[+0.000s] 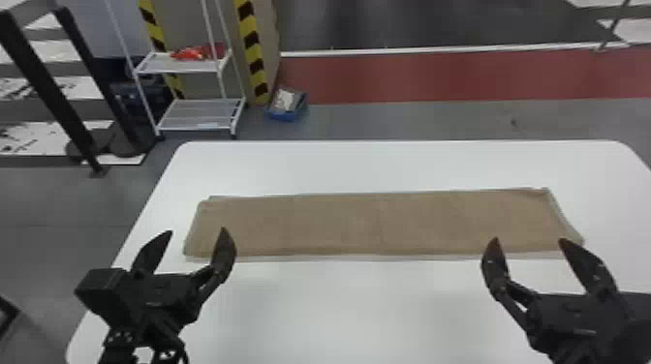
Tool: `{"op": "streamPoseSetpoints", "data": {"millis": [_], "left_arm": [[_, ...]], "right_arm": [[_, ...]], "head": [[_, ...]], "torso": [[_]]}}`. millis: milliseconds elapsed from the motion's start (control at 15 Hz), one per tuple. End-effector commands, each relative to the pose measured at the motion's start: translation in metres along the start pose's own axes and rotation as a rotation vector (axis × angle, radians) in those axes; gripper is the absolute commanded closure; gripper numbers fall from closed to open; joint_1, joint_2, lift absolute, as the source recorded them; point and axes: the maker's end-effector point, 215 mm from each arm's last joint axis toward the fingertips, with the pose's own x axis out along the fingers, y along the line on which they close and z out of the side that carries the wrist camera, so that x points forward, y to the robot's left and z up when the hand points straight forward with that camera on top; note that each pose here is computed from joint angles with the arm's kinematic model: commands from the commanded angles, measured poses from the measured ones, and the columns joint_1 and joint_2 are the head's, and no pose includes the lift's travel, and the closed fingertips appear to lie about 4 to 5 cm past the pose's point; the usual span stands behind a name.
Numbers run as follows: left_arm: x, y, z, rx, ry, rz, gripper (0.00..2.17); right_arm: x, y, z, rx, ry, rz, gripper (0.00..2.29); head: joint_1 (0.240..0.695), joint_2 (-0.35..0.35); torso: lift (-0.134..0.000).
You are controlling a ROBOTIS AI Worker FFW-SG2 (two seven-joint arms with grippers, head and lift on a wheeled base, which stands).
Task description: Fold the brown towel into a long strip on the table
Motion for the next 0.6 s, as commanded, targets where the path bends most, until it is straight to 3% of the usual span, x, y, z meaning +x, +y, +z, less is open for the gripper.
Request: {"op": "streamPoseSetpoints", "data": {"millis": [0,533], "left_arm": [[0.0001,-0.0016,-0.0003,-0.002,0.000,-0.003,0.04],[-0.0020,-0.0088,-0.0024,-0.007,0.005,-0.017,0.03]], "right_arm": [[-0.0003,0.0001,-0.0024,0.002,0.005,0.000,0.10],[-0.0012,0.0035,-0.0029,0.008,0.006,0.005,0.10]], "head": [[0.695,0.093],[0.695,0.088]], "torso": [[-0.100],[-0.100]]}}
